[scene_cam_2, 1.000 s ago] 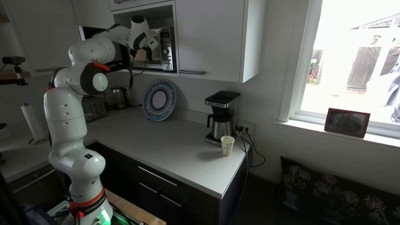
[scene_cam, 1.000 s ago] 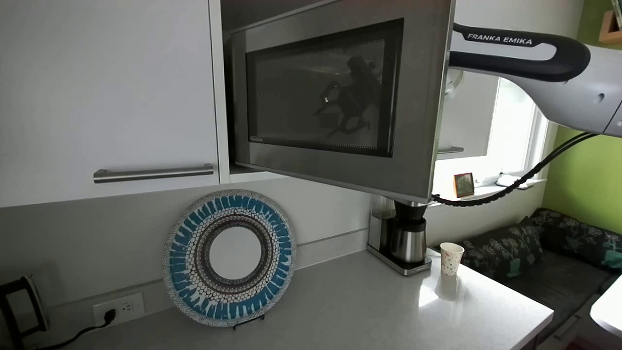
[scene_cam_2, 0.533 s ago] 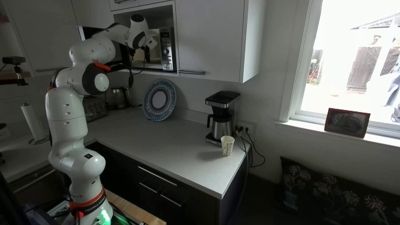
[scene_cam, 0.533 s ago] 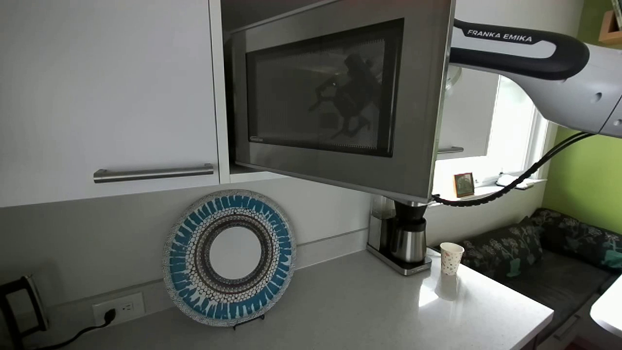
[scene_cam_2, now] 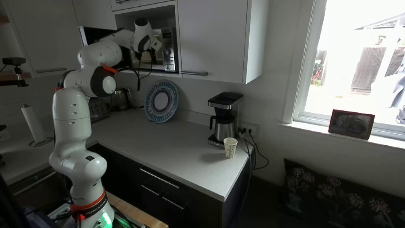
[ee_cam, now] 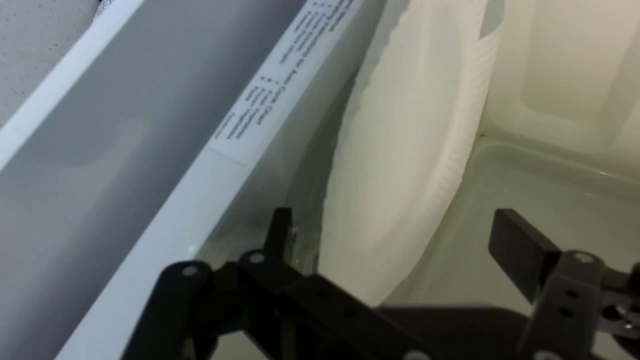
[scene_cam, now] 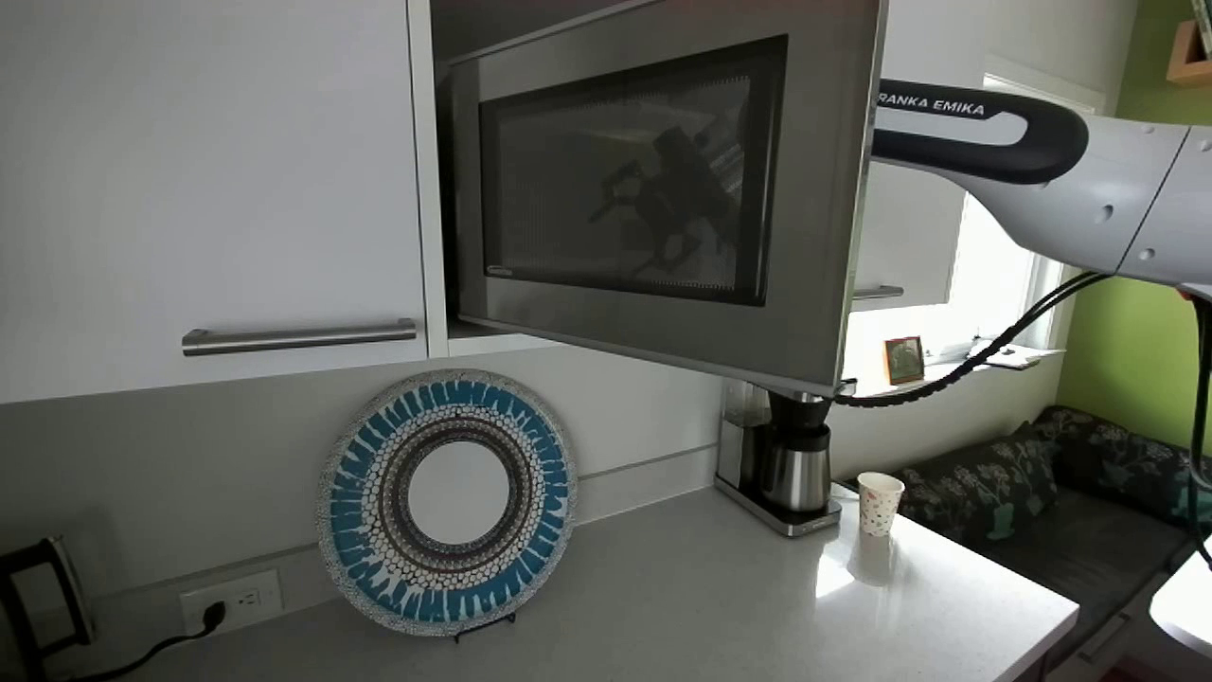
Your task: Pick up the white plate from the kitchen counter and put it in the microwave, close the microwave door fully
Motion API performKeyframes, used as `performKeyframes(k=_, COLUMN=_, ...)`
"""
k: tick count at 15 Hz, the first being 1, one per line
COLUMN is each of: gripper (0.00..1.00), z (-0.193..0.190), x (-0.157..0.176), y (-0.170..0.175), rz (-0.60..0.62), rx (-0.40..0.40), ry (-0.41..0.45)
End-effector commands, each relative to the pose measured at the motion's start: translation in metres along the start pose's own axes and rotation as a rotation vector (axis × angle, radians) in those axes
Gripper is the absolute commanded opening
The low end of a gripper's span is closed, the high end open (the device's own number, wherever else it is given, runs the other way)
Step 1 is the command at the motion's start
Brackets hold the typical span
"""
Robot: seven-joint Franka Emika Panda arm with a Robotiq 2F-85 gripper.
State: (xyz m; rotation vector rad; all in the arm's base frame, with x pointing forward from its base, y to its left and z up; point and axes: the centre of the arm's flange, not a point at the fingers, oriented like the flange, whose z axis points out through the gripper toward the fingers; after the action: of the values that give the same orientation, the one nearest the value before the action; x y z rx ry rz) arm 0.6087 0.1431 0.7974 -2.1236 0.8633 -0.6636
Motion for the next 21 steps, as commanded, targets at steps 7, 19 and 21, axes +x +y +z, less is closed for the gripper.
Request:
performKeyframes(k=7, gripper=1.00, z=-0.004, x=0.002, y=-0.013, rz=-0.025, rx=-0.006, ry=-0.012)
performKeyframes(k=19, gripper=1.00, z=-0.040, x=-0.022, y=0.015, rz=-0.001, rx=-0.233, ry=-0.229)
performKeyframes(k=21, gripper=1.00, z=-0.056, x=-0.025, y=0.022, rz=-0.057, rx=-0.289, ry=-0.231)
